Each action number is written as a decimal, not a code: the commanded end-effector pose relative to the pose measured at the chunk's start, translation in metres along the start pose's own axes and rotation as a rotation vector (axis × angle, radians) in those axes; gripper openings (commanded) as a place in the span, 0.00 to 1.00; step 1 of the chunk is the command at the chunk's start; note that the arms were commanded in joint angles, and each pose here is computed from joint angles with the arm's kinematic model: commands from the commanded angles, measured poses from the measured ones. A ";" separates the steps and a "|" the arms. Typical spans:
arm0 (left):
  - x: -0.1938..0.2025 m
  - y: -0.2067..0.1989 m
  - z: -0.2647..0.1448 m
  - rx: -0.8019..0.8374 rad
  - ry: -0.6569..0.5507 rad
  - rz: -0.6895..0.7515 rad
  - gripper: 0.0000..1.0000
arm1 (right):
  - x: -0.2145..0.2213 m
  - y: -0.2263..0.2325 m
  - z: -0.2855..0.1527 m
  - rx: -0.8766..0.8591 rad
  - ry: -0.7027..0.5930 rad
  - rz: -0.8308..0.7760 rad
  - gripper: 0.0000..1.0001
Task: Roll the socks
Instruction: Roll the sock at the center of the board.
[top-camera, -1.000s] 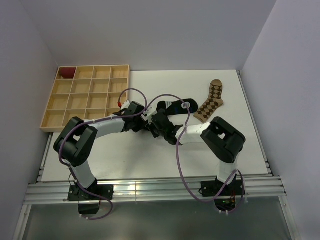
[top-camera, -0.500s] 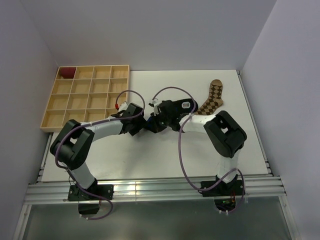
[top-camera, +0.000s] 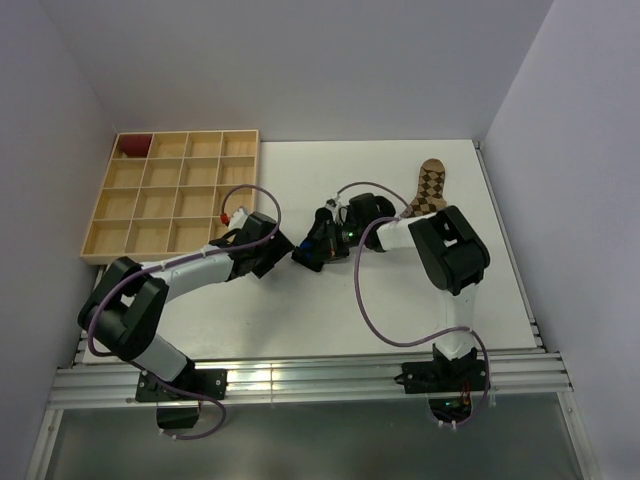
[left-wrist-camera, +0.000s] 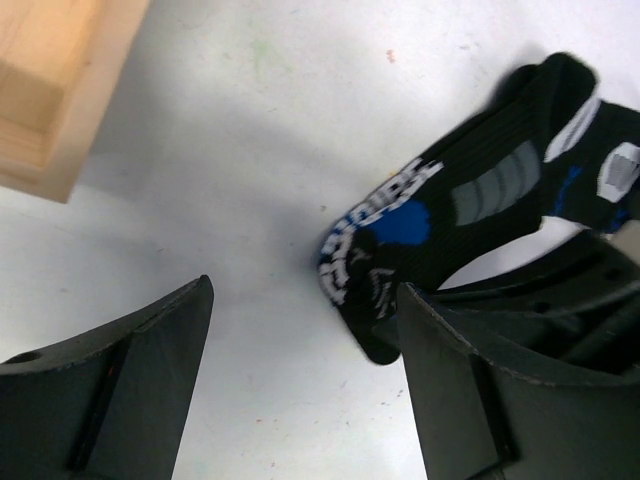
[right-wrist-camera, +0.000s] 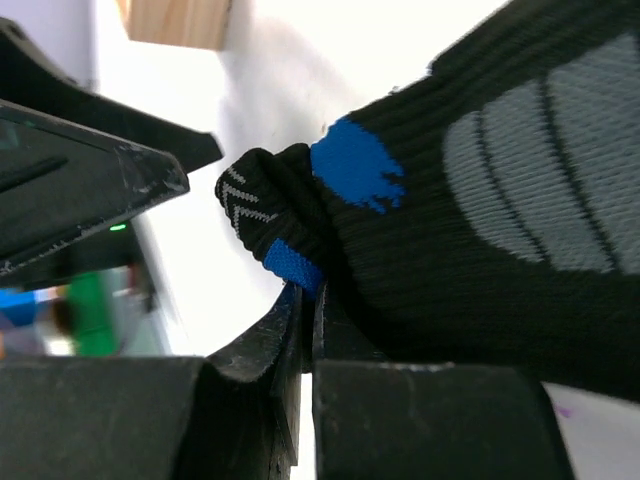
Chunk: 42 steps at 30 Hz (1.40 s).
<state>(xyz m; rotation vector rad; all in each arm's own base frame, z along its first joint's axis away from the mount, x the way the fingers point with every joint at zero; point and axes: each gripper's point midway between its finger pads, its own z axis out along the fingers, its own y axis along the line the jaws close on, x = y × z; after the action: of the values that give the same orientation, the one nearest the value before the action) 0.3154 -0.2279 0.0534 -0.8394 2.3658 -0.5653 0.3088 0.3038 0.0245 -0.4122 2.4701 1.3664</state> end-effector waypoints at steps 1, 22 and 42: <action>0.003 -0.016 0.002 0.060 0.009 -0.019 0.79 | 0.071 -0.030 0.004 0.045 0.178 0.311 0.00; 0.026 -0.012 0.022 0.015 0.066 0.003 0.67 | 0.064 -0.050 0.007 0.084 0.133 0.440 0.00; 0.029 0.003 0.032 -0.158 0.125 0.130 0.01 | 0.029 -0.014 -0.008 0.128 -0.003 0.057 0.14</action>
<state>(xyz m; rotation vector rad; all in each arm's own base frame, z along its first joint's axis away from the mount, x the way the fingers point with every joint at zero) 0.3266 -0.2631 0.0315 -0.8000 2.4859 -0.5374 0.2946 0.3035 0.0276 -0.2502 2.5249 1.4756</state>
